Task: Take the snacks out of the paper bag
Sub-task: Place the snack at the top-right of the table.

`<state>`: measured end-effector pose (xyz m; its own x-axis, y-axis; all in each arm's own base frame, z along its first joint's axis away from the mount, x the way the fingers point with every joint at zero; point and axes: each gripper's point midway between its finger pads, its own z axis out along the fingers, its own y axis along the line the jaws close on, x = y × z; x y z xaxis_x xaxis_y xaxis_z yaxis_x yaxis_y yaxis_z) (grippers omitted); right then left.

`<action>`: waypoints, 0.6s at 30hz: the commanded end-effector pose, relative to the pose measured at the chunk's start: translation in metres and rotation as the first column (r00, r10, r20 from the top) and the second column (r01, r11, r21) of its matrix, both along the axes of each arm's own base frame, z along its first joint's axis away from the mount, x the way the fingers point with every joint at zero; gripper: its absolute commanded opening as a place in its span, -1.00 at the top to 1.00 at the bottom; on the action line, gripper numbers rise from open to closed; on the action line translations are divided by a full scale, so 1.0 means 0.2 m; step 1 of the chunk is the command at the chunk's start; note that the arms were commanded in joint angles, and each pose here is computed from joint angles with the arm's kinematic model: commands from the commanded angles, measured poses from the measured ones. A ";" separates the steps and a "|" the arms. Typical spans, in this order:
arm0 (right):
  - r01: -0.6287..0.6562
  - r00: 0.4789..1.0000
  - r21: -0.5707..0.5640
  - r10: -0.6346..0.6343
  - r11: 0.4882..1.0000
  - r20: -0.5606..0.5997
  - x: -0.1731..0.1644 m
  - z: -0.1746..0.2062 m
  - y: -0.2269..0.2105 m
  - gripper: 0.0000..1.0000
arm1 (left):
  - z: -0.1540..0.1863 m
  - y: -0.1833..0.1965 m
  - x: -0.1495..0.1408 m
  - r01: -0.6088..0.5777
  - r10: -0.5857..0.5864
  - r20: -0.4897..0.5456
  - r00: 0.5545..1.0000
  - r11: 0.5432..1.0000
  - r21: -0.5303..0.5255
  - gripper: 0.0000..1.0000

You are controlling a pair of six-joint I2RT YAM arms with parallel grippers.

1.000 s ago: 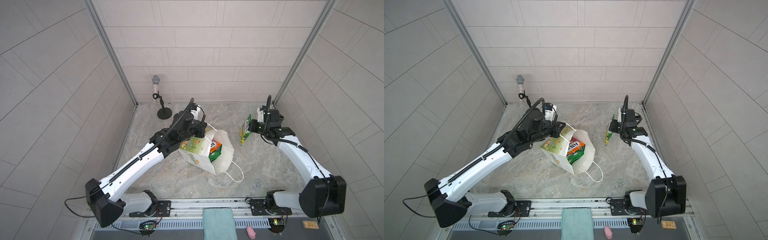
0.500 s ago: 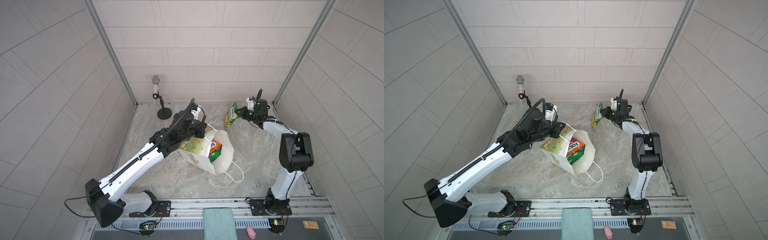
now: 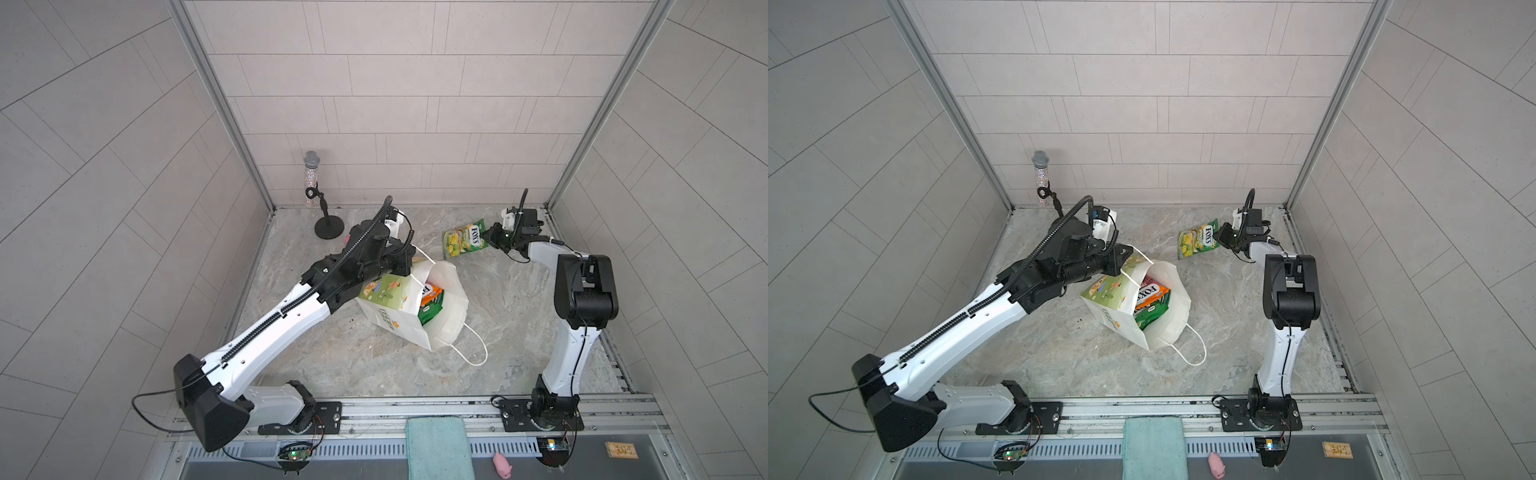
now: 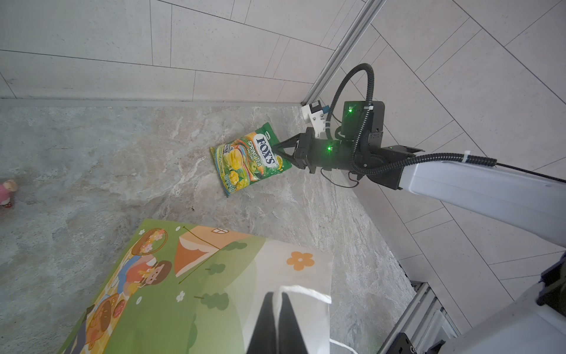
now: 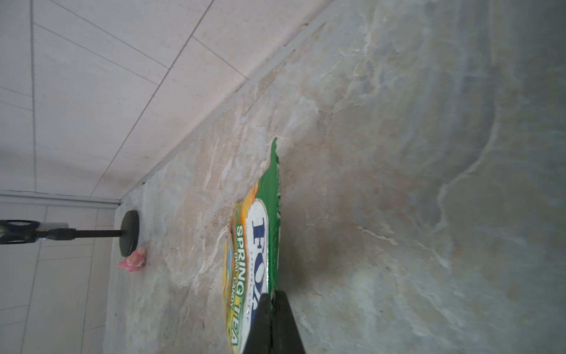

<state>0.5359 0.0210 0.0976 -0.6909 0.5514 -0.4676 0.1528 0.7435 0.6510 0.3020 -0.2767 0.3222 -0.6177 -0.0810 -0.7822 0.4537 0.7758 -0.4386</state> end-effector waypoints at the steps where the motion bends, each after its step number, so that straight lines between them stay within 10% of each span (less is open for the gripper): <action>1: 0.030 0.998 -0.079 -0.035 0.996 -0.060 -0.01 -0.09 -0.09 1.00 | 0.06 0.00 0.00 0.007 -0.006 0.026 1.000 1.000 -0.007 1.00; 18: 0.061 0.994 -0.198 -0.078 0.978 -0.079 -0.25 0.13 -0.15 0.01 | 0.08 -0.01 -0.03 0.038 -0.038 0.027 0.999 0.999 -0.017 1.00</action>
<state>0.4976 -0.0079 0.0853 -0.7197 0.5250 -0.4543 0.2889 0.8215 0.4916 0.2995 -0.2794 0.3219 -0.6245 -0.0734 -0.7776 0.4659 0.7640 -0.4463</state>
